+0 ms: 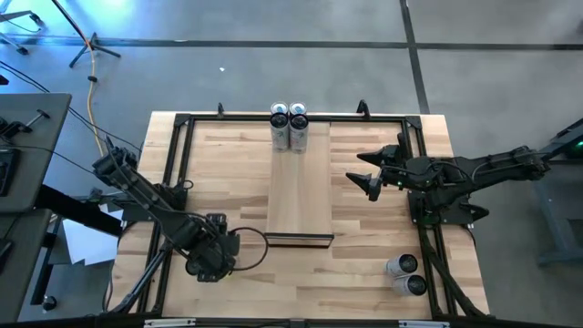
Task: Place canned beverage on shelf
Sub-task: Put the left white yellow soda can on the shelf
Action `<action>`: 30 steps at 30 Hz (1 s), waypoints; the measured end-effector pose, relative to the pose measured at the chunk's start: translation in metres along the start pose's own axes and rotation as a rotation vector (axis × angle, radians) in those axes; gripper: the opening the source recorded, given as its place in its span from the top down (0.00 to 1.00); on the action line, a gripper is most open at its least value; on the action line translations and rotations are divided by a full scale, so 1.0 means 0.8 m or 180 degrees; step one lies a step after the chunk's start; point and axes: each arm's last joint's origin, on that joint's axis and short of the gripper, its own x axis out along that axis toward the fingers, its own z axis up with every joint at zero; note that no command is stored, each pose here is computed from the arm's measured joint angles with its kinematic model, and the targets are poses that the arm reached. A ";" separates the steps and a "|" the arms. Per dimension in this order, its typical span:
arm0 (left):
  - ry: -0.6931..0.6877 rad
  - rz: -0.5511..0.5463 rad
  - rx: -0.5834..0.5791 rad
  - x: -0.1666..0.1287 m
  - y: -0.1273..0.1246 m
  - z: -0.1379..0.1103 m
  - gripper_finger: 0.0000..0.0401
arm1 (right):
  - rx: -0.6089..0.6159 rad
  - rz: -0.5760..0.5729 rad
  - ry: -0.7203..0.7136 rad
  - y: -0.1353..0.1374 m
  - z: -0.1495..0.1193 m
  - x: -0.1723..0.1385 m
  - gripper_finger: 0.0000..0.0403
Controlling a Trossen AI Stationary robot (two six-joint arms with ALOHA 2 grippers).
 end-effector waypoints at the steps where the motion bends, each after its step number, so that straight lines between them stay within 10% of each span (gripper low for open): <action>1: -0.0020 -0.0001 -0.0001 0.002 0.000 0.000 0.13 | 0.0000 -0.0001 0.0000 0.000 0.000 0.000 0.02; 30: -0.0135 -0.0153 0.0005 0.025 -0.002 0.003 0.13 | -0.0111 -0.0002 0.0002 0.000 0.000 0.000 0.02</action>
